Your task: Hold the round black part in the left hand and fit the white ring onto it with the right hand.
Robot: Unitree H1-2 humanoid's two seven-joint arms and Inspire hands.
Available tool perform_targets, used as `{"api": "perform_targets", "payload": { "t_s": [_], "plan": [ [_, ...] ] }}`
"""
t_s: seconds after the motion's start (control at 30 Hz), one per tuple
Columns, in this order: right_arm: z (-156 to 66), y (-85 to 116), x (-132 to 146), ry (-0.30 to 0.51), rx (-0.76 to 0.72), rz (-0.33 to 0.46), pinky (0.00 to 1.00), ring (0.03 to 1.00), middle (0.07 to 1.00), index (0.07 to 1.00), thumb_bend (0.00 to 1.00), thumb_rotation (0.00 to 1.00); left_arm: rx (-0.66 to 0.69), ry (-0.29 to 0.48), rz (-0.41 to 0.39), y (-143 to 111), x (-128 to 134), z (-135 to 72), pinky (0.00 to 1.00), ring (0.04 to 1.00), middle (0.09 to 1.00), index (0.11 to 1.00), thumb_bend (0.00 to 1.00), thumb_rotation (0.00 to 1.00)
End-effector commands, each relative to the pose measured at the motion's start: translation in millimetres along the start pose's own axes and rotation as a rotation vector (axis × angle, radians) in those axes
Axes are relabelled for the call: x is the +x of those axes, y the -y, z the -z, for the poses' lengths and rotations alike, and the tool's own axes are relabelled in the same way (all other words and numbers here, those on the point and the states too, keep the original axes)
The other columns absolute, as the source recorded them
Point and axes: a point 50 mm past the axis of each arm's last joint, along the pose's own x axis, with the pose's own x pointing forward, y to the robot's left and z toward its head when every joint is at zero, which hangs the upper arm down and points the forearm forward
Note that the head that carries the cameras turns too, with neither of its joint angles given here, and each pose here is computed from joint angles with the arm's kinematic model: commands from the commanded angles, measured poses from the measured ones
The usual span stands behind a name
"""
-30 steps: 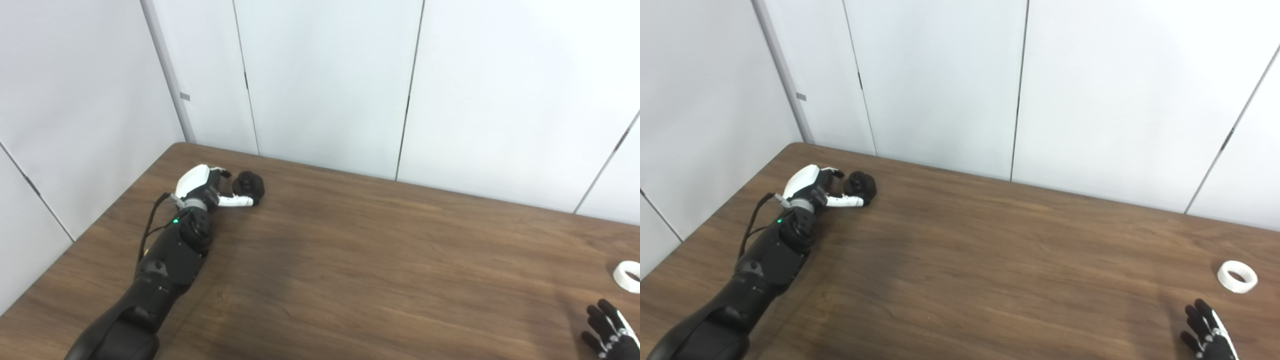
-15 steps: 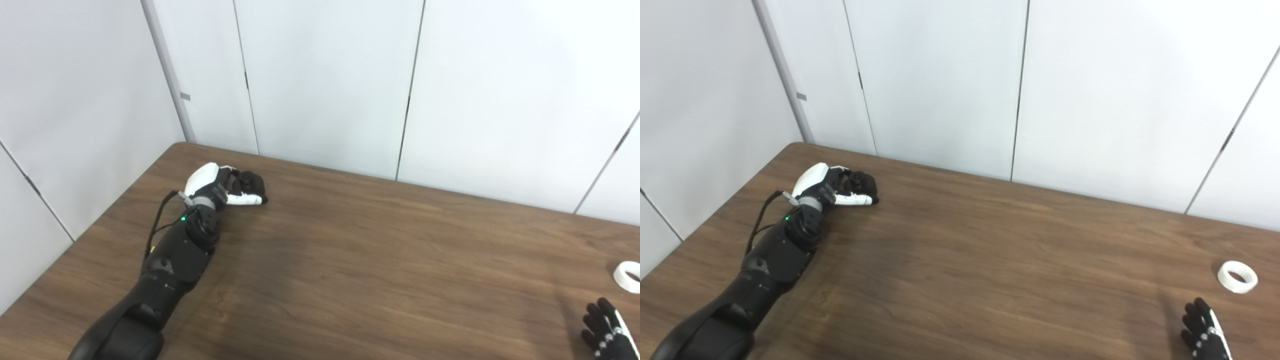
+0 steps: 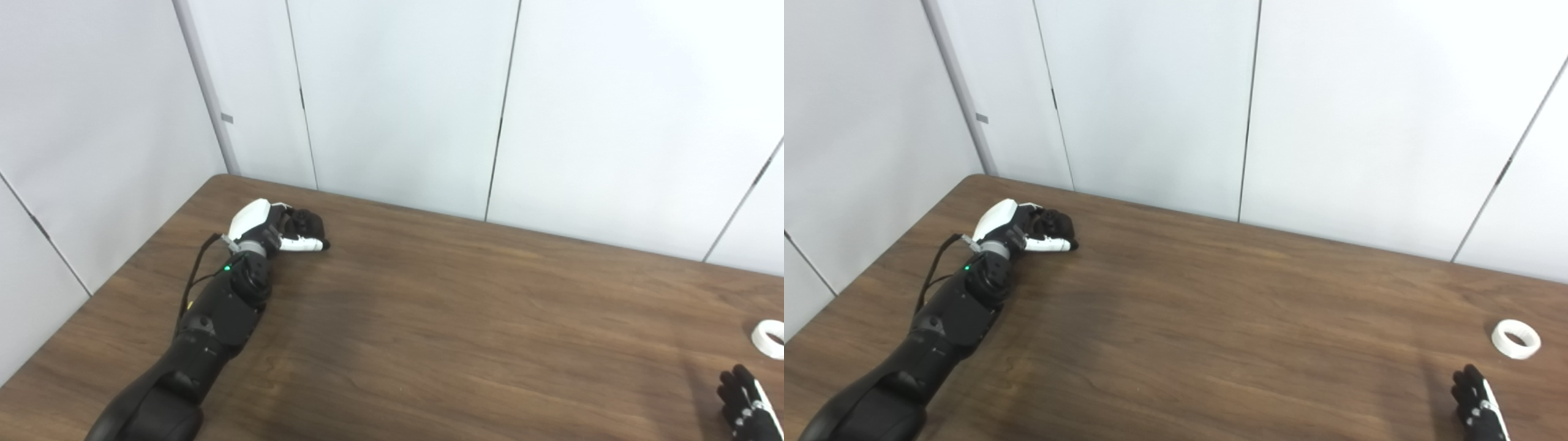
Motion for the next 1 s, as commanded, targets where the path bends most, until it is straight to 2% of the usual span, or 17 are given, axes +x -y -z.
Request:
{"api": "perform_targets", "payload": {
  "t_s": [0.0,0.1,0.17,0.27,0.3,0.33,0.4,0.53,0.7,0.97],
  "plan": [
    [12.4,-1.2,-7.0,-0.022,0.019,0.005,1.00,0.962,0.955,0.975,0.63,1.00,-0.003,0.031,-0.074,-24.7,11.1,-14.8,1.00,0.964,0.890,0.791,0.93,0.38],
    [12.4,-0.9,-7.7,-0.022,0.035,0.001,1.00,0.959,0.959,0.979,0.61,1.00,-0.018,0.026,-0.079,-24.3,11.0,-14.0,1.00,0.952,0.874,0.770,0.92,0.37],
    [12.2,-1.1,-8.0,-0.023,0.038,0.001,1.00,0.960,0.964,0.982,0.61,1.00,-0.022,0.029,-0.091,-23.0,10.0,-14.5,0.99,0.935,0.853,0.718,0.89,0.35],
    [10.6,-1.3,-8.9,-0.022,0.033,-0.001,1.00,0.966,0.966,0.988,0.59,1.00,-0.036,0.037,-0.108,-21.3,8.8,-14.6,0.95,0.903,0.819,0.611,0.82,0.23],
    [10.2,-1.2,-9.0,-0.018,0.034,-0.003,1.00,0.967,0.965,0.992,0.59,1.00,-0.042,0.047,-0.114,-20.6,9.0,-14.1,0.95,0.897,0.811,0.553,0.67,0.15],
    [10.0,-1.1,-8.9,-0.016,0.037,-0.004,1.00,0.965,0.965,0.997,0.58,1.00,-0.042,0.060,-0.118,-20.1,9.0,-13.7,0.94,0.876,0.787,0.513,0.59,0.10],
    [9.6,-1.1,-9.0,-0.016,0.042,-0.005,1.00,0.969,0.965,1.000,0.58,1.00,-0.046,0.075,-0.122,-19.7,9.2,-13.1,0.90,0.847,0.757,0.490,0.54,0.06],
    [9.2,-0.4,-9.4,-0.015,0.046,-0.008,1.00,0.982,0.967,1.000,0.58,1.00,-0.011,0.093,-0.121,-20.0,8.5,-11.8,0.85,0.816,0.739,0.483,0.52,0.05],
    [9.1,0.0,-8.9,-0.020,0.047,0.000,1.00,0.987,0.966,1.000,0.58,1.00,0.037,0.113,-0.126,-20.8,9.3,-8.5,0.85,0.821,0.753,0.484,0.52,0.05],
    [9.7,-2.1,-7.4,-0.021,0.040,-0.005,1.00,0.985,0.968,1.000,0.60,1.00,0.047,0.124,-0.131,-22.4,6.8,-7.3,0.91,0.845,0.753,0.484,0.52,0.05]
  ]
}}
